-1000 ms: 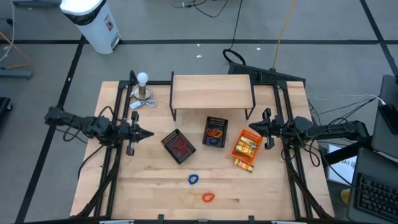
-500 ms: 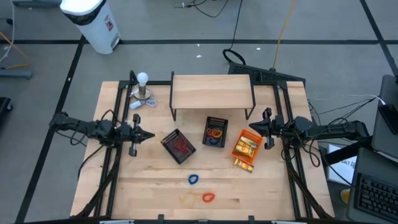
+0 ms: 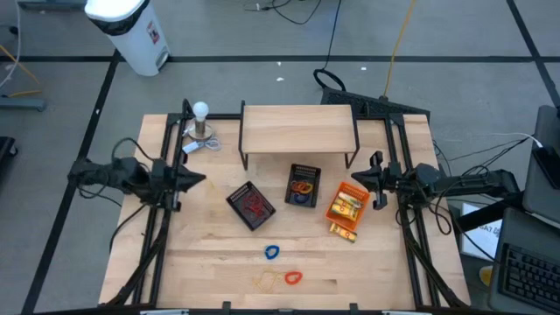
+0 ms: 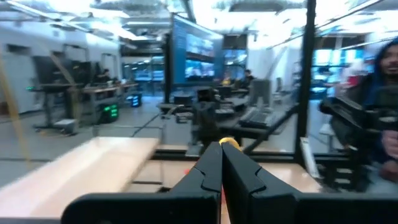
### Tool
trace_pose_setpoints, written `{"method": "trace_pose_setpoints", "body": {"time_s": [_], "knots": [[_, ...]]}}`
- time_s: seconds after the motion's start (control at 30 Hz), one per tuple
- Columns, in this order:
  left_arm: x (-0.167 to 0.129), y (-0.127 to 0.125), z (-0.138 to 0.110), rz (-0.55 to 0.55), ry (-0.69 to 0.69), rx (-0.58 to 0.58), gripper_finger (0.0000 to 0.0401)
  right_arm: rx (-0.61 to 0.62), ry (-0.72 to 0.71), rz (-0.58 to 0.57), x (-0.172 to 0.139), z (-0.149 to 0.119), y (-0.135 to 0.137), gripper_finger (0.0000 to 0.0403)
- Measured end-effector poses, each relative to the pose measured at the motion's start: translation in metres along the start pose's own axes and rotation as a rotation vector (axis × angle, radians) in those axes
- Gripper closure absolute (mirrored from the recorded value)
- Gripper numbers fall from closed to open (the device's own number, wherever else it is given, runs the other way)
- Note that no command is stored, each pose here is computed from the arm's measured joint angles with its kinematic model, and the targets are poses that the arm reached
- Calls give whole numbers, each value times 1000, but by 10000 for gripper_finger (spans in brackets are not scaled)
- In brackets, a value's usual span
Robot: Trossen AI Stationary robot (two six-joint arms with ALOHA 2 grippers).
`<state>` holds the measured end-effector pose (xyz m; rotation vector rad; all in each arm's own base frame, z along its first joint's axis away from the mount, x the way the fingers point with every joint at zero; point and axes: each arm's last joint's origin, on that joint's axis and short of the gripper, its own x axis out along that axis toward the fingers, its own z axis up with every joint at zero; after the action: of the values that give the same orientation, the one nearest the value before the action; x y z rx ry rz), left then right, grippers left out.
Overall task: Pick & Place Office Desk Supplies
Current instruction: Put the yellow rubber band into the left black bin
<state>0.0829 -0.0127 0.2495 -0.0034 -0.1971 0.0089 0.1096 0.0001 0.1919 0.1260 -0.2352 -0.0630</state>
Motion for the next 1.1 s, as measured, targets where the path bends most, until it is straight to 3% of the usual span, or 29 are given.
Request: {"method": "trace_pose_setpoints", "body": {"time_s": [0.27, 0.5, 1.1], "knots": [[29, -2, 62, 34, 173, 94, 401, -4, -9, -1, 0, 1, 0, 399], [73, -11, 81, 44, 407, 158, 401, -16, -28, -1, 0, 3, 0, 399], [151, -21, 2, -22, 850, 228, 401, -16, -22, -2, 0, 2, 0, 399]]}}
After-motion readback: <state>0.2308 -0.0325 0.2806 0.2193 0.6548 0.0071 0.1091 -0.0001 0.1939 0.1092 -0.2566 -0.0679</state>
